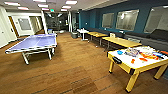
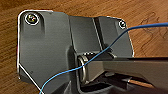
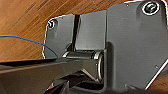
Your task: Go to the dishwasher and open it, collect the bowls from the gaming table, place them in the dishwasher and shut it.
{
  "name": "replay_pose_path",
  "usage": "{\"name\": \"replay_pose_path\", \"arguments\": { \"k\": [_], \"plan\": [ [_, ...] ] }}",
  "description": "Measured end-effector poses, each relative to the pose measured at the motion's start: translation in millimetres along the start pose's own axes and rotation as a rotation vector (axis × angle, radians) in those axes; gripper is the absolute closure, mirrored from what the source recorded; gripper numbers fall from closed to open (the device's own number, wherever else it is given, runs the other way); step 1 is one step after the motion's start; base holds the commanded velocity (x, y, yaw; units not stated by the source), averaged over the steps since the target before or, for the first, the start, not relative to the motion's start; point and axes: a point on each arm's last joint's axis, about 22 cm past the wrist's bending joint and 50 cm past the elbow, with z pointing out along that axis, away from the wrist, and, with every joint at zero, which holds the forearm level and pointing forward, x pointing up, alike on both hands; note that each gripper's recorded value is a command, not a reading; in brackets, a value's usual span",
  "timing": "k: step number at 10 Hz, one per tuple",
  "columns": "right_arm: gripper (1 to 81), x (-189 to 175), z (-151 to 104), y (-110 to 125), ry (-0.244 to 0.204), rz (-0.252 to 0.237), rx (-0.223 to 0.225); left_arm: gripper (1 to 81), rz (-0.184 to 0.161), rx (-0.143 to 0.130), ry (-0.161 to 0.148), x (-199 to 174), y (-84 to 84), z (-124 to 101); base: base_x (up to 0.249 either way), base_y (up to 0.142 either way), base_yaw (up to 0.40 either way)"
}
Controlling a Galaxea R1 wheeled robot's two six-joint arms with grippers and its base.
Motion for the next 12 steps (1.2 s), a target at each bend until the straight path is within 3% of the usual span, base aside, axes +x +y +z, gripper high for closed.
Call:
{"name": "replay_pose_path", "arguments": {
  "k": [9, 12],
  "plan": [
    [1.0, 4.3, 0.8, 2.7, 0.004, -0.003, -0.009, 1.0, 0.001, 0.011, -0.002, -0.7, -5.5, -0.8, 0.0, 0.0, -0.341],
    [1.0, -0.3, 0.6, 2.9, -0.001, -0.001, -0.011, 1.0, 0.003, 0.012, 0.005, 4.4, -5.9, -0.4, 0.0, 0.0, -0.192]
  ]
}}
